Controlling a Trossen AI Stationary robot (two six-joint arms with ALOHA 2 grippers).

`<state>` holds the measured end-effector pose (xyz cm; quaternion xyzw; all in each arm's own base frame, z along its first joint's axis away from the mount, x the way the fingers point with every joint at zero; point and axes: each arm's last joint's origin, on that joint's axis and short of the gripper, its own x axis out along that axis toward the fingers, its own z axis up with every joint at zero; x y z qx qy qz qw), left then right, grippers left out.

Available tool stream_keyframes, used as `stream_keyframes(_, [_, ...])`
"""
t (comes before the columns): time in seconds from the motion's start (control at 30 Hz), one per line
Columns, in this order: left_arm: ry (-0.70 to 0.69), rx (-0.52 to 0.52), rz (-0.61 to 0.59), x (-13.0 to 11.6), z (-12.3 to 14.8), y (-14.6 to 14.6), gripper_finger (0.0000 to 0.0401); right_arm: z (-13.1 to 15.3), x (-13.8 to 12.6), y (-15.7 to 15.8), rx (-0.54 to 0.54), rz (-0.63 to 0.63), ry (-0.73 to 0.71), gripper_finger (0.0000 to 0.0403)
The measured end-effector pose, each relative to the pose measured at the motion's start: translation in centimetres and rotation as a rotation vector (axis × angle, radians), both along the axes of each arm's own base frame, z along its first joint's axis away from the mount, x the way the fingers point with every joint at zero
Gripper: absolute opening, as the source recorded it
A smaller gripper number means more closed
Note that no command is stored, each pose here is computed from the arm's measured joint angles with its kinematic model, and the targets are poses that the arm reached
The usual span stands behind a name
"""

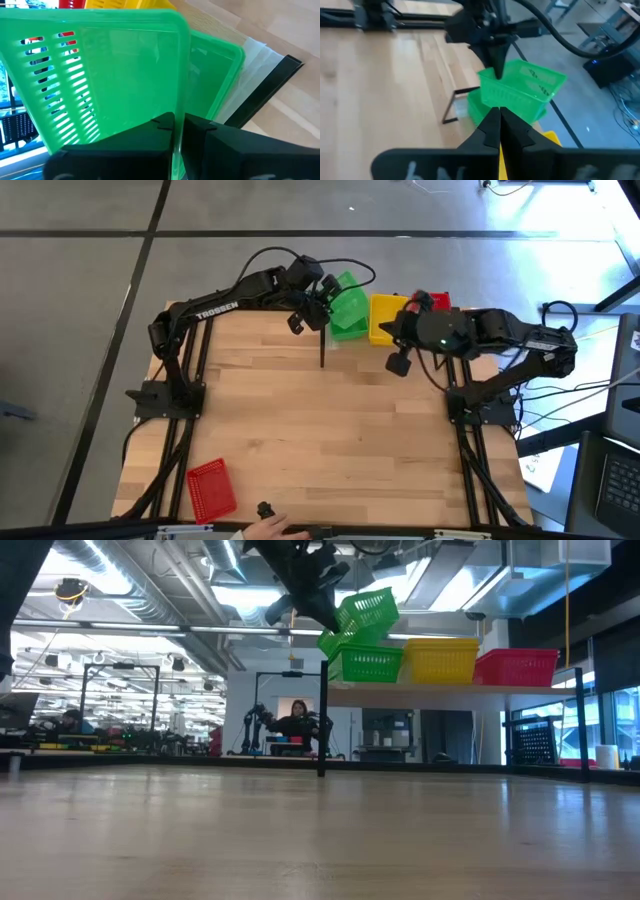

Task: Stack baskets on shelf by color
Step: Stack the green bin on the green bins on the shelf

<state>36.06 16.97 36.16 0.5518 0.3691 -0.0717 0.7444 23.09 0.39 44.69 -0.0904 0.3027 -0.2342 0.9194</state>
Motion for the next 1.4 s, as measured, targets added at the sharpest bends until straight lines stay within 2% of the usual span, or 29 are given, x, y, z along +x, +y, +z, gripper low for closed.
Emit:
stream_keyframes(0.17, [-0.022, -0.033, 0.026, 0.17, 0.06, -0.26, 0.0016, -0.42, 0.65, -0.90, -0.012, -0.032, 0.027, 0.0001])
stream_keyframes(0.33, [-0.009, 0.007, 0.073, 0.33, 0.08, -0.56, 0.0040, -0.42, 0.67, -0.98, -0.009, -0.035, 0.027, 0.0001])
stream_keyframes(0.57, [-0.007, 0.013, 0.079, 0.35, 0.08, -0.60, 0.0065, -0.42, 0.67, -0.98, -0.007, -0.036, 0.025, 0.0001])
stream_keyframes(0.73, [0.007, 0.041, 0.054, 0.35, 0.08, -0.61, 0.0066, -0.42, 0.67, -0.98, -0.007, -0.037, 0.024, 0.0001])
stream_keyframes(0.83, [0.040, 0.111, 0.018, 0.28, 0.09, -0.46, 0.0066, -0.42, 0.67, -0.98, -0.007, -0.037, 0.024, 0.0001])
stream_keyframes(0.93, [0.067, 0.160, 0.031, 0.15, 0.09, -0.18, 0.0067, -0.42, 0.67, -0.98, -0.007, -0.037, 0.024, 0.0001])
stream_keyframes(1.17, [0.061, 0.151, 0.012, 0.17, 0.09, -0.22, 0.0067, -0.42, 0.67, -0.98, -0.008, -0.037, 0.025, 0.0001])
stream_keyframes(1.4, [0.086, 0.203, 0.004, 0.13, 0.11, -0.12, 0.0067, -0.42, 0.67, -0.98, -0.010, -0.036, 0.026, 0.0001])
